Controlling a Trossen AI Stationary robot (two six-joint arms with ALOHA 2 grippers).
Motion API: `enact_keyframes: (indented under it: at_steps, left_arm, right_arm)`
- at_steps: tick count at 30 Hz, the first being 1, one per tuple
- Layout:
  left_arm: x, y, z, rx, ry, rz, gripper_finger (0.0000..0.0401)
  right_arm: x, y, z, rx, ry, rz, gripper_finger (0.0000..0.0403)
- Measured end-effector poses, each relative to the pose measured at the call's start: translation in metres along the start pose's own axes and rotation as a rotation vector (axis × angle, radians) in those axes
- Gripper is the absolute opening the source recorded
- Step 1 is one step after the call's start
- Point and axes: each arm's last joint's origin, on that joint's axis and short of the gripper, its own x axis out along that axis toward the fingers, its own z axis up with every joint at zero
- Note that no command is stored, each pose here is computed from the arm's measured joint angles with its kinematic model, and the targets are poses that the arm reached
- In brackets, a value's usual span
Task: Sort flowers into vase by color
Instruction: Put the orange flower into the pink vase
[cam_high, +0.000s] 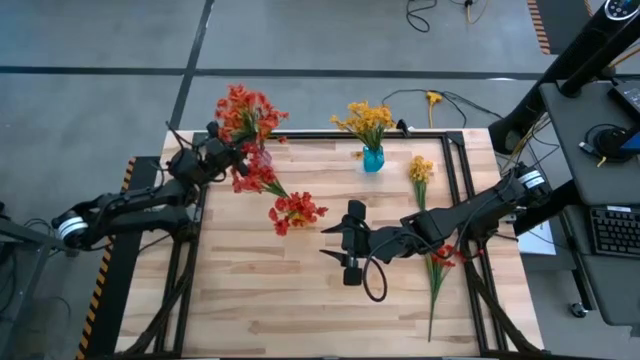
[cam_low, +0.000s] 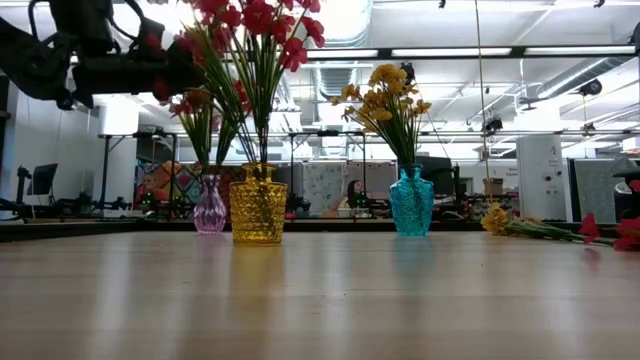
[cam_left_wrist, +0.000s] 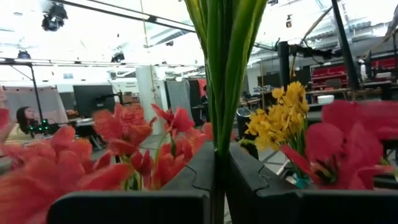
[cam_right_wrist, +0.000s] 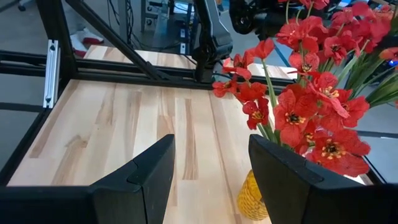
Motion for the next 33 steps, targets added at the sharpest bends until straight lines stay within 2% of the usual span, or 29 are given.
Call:
enact_keyframes:
  at_steps: [14, 33]
  left_arm:
    - [0.004, 0.0, -0.008, 0.043, 0.013, -0.037, 0.0001]
    - [0.008, 0.007, -0.016, 0.065, 0.039, -0.004, 0.0001]
  right_arm:
    - [0.0, -0.001, 0.0, 0.001, 0.001, -0.002, 0.0199]
    - [0.001, -0.002, 0.0, 0.003, 0.001, -0.006, 0.0199]
